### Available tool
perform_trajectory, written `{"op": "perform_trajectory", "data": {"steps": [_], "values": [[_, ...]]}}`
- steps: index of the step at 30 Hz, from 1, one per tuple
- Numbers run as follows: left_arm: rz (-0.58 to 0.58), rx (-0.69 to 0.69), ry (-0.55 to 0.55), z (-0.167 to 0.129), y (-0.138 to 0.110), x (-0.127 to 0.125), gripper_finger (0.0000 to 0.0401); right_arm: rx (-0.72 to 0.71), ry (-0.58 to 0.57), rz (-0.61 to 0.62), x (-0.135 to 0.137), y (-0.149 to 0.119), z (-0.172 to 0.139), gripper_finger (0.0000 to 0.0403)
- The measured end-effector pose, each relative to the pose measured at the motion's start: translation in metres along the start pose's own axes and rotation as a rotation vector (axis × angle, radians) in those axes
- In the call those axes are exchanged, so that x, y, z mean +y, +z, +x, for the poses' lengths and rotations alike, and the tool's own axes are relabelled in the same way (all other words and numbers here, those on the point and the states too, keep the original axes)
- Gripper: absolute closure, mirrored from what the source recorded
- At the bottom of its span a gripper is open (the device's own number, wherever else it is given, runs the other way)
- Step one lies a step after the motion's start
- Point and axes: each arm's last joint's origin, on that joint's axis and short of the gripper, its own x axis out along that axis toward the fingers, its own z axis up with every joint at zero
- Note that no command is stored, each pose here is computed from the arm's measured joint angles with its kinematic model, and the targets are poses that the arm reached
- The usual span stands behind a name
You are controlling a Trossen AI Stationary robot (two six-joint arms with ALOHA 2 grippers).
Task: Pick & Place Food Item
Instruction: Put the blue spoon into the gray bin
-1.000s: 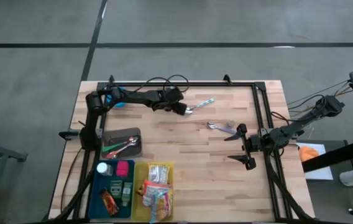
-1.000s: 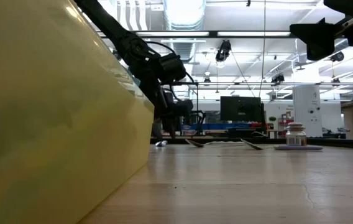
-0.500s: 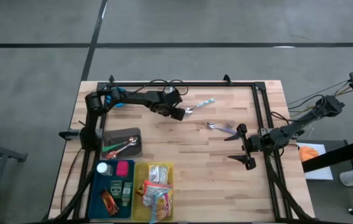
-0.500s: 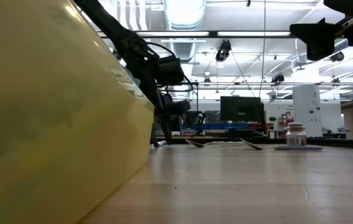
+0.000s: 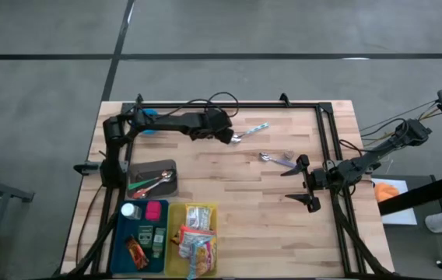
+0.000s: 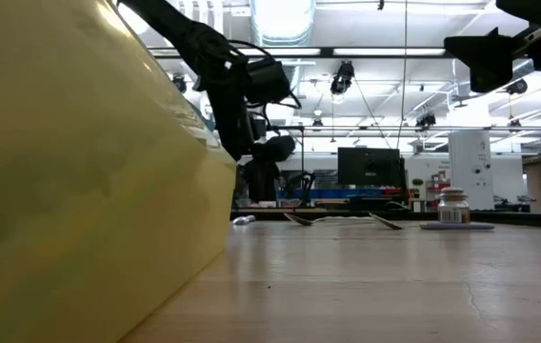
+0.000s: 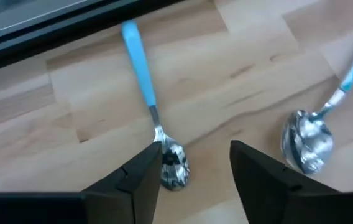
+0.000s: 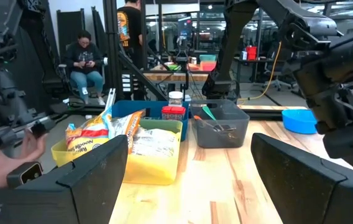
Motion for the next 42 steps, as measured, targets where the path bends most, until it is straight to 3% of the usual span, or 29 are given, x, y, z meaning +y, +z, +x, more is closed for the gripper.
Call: {"op": "perform_trajectory", "data": {"steps": [8,21,35,42], "values": [[-0.053,-0.042,0.012,0.013,-0.009,0.006,0.0212,0.0,0.0,0.0,0.0,0.0,0.0,0.0064],[-0.057,-0.001,0.026,0.046,-0.018,0.008,0.0212,0.0,0.0,0.0,0.0,0.0,0.0,0.0064],[-0.027,0.083,-0.023,0.047,-0.022,0.008,0.0213,0.0,0.0,0.0,0.0,0.0,0.0,0.0064],[-0.022,0.079,-0.016,0.047,-0.022,0.008,0.026,0.0,0.0,0.0,0.0,0.0,0.0,0.0064]]}}
